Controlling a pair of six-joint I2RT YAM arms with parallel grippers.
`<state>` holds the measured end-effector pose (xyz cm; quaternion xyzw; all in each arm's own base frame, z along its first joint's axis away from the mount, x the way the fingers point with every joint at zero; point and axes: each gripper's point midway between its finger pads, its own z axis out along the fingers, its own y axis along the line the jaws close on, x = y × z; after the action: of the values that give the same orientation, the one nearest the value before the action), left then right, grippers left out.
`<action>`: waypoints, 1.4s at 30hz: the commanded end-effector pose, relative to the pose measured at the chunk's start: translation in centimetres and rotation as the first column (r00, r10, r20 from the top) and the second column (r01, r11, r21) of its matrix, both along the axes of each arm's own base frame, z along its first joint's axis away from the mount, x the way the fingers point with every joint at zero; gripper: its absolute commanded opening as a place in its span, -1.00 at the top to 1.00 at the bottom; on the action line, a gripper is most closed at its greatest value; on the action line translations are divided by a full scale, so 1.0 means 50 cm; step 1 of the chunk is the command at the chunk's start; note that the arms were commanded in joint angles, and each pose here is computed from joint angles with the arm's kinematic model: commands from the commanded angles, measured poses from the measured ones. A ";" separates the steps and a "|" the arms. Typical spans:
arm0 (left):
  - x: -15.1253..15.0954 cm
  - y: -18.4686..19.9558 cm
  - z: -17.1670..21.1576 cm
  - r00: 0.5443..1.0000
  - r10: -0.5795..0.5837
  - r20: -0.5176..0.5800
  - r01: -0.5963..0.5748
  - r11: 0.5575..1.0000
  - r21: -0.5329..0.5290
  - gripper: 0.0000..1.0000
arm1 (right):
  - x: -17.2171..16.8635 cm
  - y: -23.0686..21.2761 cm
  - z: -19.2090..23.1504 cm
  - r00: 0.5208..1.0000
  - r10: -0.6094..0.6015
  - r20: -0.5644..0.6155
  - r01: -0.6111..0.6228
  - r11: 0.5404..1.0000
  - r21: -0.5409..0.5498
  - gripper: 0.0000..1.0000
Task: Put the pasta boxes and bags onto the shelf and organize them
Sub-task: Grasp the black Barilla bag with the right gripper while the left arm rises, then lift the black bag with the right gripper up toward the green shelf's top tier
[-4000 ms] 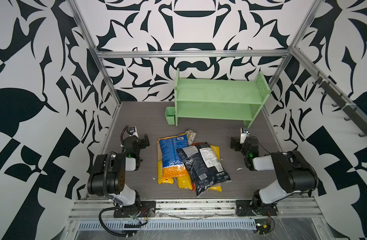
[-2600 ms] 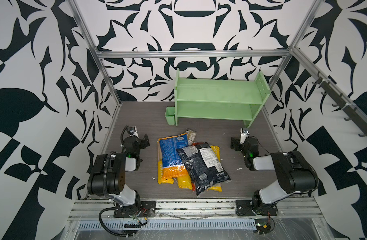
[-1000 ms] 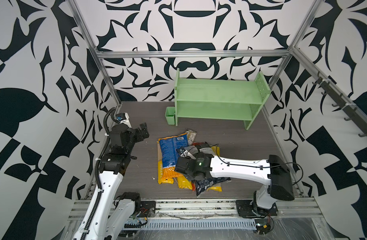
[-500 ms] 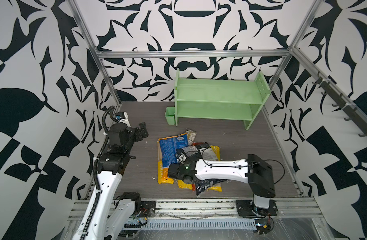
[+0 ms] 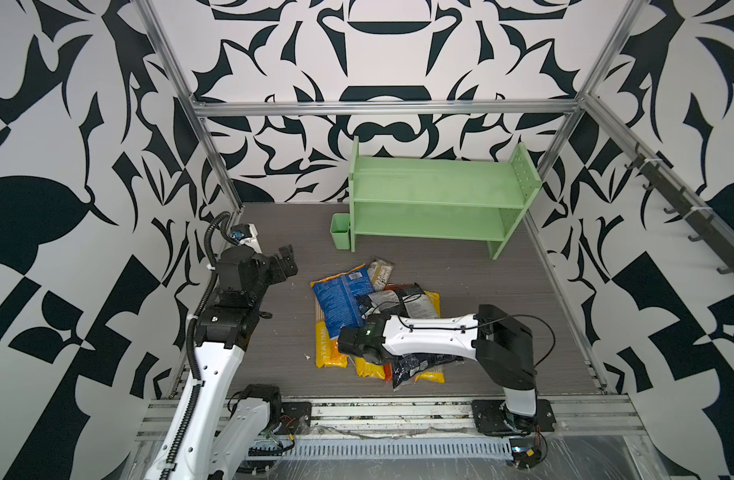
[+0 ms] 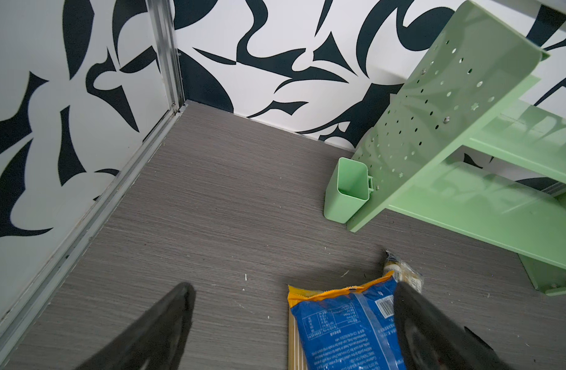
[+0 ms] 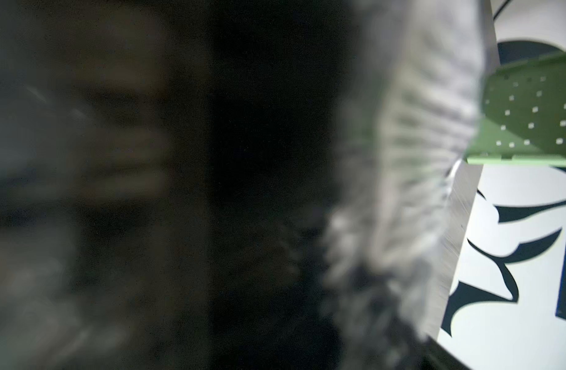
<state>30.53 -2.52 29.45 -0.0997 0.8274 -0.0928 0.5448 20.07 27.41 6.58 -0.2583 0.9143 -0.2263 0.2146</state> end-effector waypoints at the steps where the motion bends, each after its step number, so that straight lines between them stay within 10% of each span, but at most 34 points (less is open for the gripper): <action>1: 0.000 -0.006 0.005 1.000 -0.013 0.015 0.013 1.000 -0.014 -0.98 | 0.029 -0.074 0.021 0.999 -0.040 0.026 0.042 0.996 -0.083 -0.90; 19: 0.034 -0.052 0.006 0.994 -0.103 0.021 0.105 0.988 -0.112 -0.98 | 0.099 -0.088 0.159 0.993 -0.115 -0.017 0.116 0.989 0.091 0.87; 29: 0.087 -0.076 0.016 0.991 -0.127 0.028 0.130 0.976 -0.173 -0.98 | 0.137 -0.117 0.280 0.987 -0.158 -0.029 0.159 0.936 0.314 0.91; 42: 0.191 -0.202 0.062 0.974 -0.223 0.040 0.227 0.965 -0.135 -0.98 | 0.172 -0.104 0.517 0.997 -0.083 -0.007 0.064 0.708 0.703 1.00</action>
<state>39.06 -11.95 30.14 -0.0443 0.8349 -0.2068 0.5081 27.95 21.17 24.60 -0.1081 0.9725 0.0472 0.2009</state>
